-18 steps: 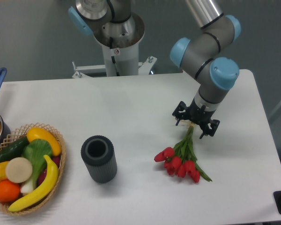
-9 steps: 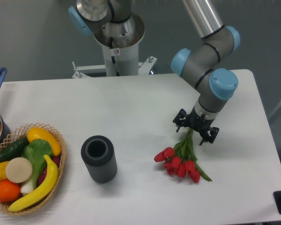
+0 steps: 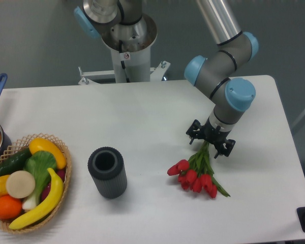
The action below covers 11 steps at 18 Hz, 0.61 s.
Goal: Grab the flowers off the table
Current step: 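Close the gripper around the tulip stems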
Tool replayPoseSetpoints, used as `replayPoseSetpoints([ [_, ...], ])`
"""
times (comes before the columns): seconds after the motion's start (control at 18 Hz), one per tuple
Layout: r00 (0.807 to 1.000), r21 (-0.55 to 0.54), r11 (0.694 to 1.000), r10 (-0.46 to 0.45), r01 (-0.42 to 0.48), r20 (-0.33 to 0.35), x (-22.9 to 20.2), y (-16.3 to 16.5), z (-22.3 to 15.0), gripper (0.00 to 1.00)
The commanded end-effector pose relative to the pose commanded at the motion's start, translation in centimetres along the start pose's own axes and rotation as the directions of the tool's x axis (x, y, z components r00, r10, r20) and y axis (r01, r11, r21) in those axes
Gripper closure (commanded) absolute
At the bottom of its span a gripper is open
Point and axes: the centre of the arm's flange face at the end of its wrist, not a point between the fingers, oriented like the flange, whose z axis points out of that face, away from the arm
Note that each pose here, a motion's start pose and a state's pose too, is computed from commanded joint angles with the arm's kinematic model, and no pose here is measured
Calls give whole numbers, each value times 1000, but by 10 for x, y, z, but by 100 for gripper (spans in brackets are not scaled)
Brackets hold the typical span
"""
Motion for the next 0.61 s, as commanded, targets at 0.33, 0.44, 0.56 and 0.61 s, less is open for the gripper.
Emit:
replayPoseSetpoints([
  [0.33,999,4,999,-36,36,13,-1,-3,-7,57],
  [0.44,999,5,999,-39,38,14,-1,-3,-8,64],
  [0.56,999,5,999,-40,40,15,-1,-3,-9,69],
  [0.61,999,6,999,-41,41,17,-1,-3,-10,72],
])
